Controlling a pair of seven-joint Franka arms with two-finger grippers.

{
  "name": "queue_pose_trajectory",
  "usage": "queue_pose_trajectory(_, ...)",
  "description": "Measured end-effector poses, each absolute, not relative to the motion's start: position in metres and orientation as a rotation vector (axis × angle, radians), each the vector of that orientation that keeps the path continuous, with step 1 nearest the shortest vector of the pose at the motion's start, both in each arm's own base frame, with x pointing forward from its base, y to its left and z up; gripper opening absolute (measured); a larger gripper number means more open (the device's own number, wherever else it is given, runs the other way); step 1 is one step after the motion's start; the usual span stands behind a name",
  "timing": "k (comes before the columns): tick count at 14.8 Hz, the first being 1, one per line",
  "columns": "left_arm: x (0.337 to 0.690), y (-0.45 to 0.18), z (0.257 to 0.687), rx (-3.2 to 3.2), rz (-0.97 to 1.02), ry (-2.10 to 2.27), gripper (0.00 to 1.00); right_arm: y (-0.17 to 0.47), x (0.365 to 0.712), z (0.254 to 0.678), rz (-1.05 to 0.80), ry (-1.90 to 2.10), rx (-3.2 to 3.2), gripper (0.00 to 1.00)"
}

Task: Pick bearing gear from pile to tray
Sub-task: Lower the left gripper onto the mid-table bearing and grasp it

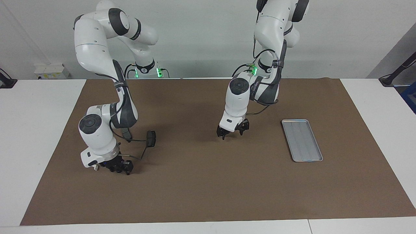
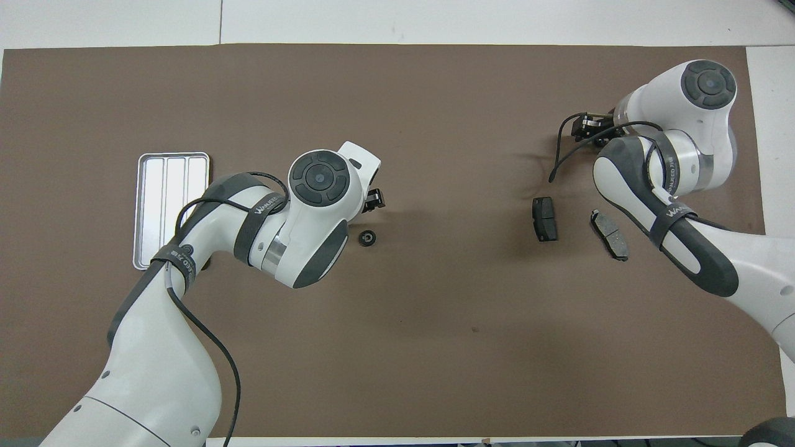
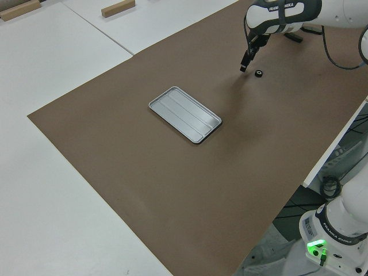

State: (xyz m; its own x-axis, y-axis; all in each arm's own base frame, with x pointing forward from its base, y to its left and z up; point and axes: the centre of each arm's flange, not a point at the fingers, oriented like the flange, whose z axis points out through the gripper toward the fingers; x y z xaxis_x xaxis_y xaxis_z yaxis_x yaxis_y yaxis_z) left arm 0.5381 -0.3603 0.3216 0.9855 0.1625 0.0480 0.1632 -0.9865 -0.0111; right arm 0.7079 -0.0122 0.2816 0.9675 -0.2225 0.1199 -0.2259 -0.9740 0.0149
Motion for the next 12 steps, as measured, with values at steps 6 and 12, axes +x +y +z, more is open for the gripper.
queue_pose_trajectory(6,0.519,-0.385,0.319,-3.142,-0.029,-0.269,1.0,-0.019,0.71,0.287,0.197,-0.366,3.085,0.23)
queue_pose_trajectory(12,0.506,-0.378,0.291,-3.149,-0.037,-0.27,1.0,-0.019,0.71,0.287,0.194,-0.366,3.084,0.23)
